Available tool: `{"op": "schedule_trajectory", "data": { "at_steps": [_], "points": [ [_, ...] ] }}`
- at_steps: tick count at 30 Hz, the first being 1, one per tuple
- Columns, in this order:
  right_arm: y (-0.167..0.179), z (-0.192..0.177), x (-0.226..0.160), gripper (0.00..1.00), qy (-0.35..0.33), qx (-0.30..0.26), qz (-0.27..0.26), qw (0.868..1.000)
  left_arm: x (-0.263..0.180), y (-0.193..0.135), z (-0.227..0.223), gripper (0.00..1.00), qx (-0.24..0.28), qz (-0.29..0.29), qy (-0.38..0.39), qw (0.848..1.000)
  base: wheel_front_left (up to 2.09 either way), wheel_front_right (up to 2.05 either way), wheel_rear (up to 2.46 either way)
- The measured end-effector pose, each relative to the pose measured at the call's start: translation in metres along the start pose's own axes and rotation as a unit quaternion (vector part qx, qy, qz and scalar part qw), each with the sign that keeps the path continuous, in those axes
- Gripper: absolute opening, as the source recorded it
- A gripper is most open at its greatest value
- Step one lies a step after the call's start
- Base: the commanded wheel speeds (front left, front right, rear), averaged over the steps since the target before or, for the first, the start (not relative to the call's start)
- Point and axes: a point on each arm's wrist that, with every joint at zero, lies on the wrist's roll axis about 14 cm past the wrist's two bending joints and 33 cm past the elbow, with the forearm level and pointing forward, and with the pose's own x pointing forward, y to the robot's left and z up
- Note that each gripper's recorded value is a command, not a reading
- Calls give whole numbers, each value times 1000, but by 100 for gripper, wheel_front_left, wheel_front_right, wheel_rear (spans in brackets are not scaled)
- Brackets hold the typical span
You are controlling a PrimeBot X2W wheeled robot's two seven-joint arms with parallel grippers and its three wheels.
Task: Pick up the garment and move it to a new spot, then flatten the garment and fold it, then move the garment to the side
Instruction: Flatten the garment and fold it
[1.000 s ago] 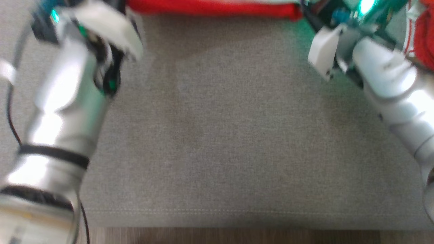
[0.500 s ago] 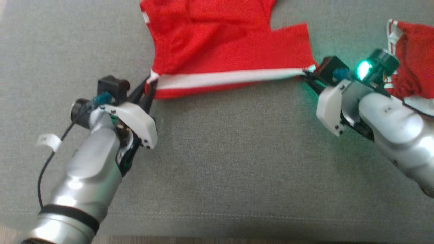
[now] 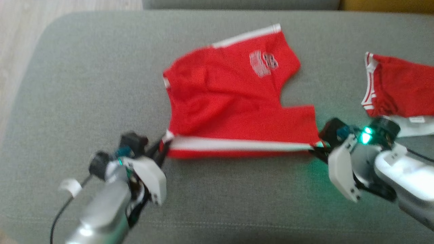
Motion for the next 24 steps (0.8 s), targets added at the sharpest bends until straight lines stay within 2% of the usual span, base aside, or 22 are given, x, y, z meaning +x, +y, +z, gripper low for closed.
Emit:
{"op": "schedule_trajectory", "data": {
  "at_steps": [6, 10, 15, 17, 24],
  "points": [
    [20, -14, -33, 0, 26, 2, 20, 999, -28, -31, -18, 0, -12, -31, 21, 999, 0, 0, 0],
    [13, -3, -42, 0, 11, -6, 17, 1000, -37, -34, -10, 0, -25, -31, 3, 999, 0, 0, 0],
    [-18, 34, -42, 0, -32, -31, -10, 999, -32, -21, 21, 0, -34, -8, -41, 999, 0, 0, 0],
    [-41, 56, -39, 0, -52, -54, -32, 997, -24, -13, 41, 0, -33, 2, -60, 998, 0, 0, 0],
    [-79, 83, -20, 0, -64, -80, -61, 993, 0, 12, 79, 0, -18, 17, -89, 996, 0, 0, 0]
  ]
}}
